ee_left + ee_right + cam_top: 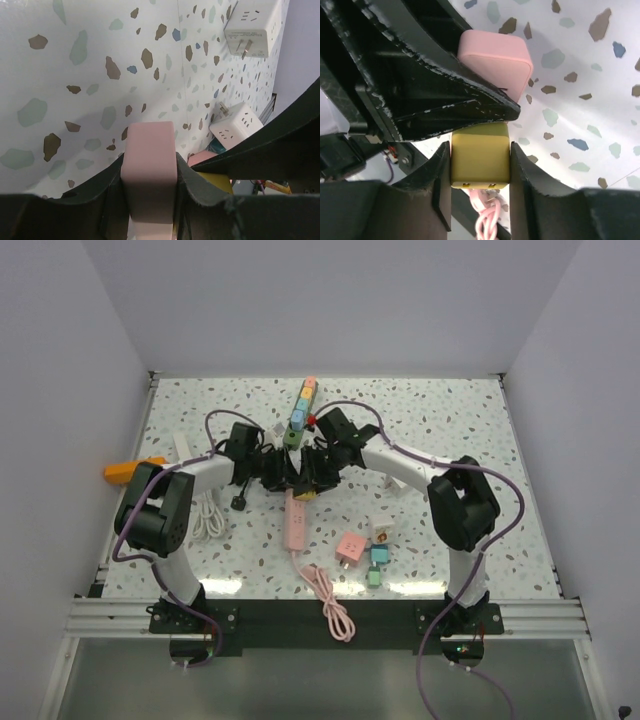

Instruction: Pull the plug off the socket

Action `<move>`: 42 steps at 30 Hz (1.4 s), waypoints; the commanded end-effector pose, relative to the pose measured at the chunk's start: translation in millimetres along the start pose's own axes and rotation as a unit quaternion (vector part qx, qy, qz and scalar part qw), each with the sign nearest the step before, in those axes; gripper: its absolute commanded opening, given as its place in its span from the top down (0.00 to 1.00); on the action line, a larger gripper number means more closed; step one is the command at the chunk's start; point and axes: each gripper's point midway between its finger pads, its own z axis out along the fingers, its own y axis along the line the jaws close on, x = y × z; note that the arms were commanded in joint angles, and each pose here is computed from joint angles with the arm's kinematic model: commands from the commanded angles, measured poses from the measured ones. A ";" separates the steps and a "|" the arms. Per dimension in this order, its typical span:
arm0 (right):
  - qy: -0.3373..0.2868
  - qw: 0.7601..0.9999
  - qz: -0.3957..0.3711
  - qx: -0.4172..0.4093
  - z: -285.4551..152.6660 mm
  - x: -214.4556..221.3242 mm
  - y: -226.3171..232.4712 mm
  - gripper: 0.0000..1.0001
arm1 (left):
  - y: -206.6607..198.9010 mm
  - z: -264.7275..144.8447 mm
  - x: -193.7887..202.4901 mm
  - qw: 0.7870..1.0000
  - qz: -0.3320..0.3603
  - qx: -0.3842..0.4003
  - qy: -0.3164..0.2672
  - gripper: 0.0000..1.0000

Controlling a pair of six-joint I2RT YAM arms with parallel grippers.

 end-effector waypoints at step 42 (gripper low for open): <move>0.013 0.965 0.087 0.246 -78.9 44.7 -159.3 0.61 | 115.5 -271.7 -107.1 0.914 -0.099 -0.308 -0.245 1.00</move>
